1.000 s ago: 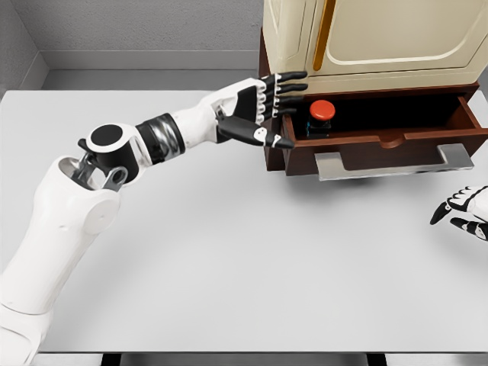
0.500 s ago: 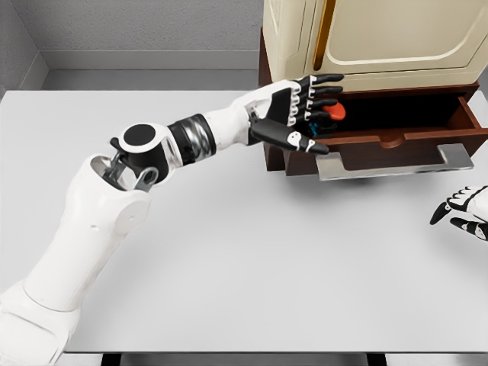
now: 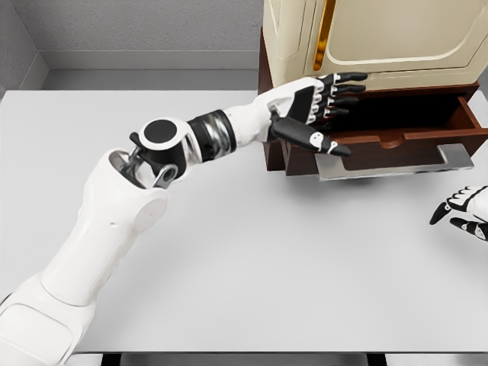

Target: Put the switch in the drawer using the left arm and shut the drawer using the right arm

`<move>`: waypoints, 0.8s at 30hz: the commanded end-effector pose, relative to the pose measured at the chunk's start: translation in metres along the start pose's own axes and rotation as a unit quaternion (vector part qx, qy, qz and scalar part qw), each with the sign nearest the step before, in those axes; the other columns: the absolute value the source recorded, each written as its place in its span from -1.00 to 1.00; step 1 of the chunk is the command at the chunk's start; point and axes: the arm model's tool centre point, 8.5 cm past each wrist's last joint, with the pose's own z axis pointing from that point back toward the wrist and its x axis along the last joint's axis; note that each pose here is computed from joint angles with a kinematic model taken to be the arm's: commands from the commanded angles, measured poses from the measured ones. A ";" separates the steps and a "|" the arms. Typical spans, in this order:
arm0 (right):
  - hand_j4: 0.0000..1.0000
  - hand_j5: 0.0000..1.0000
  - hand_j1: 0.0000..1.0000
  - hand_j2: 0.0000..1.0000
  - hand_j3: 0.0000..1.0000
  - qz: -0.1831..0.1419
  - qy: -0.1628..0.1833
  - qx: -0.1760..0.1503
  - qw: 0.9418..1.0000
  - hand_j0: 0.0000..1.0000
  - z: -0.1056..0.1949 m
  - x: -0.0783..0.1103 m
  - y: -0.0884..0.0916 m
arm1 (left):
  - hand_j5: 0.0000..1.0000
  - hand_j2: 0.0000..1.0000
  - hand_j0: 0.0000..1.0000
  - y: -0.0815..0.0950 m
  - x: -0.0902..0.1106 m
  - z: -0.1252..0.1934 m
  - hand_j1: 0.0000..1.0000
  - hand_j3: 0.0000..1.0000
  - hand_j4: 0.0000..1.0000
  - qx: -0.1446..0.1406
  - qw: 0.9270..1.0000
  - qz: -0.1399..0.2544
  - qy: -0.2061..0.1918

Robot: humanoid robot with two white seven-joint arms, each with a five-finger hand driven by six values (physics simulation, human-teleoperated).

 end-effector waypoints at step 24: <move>0.00 0.00 0.00 0.00 0.00 -0.002 -0.002 -0.002 1.000 0.00 -0.001 0.001 -0.001 | 1.00 1.00 1.00 0.024 -0.008 0.033 1.00 1.00 1.00 0.026 0.999 0.019 0.002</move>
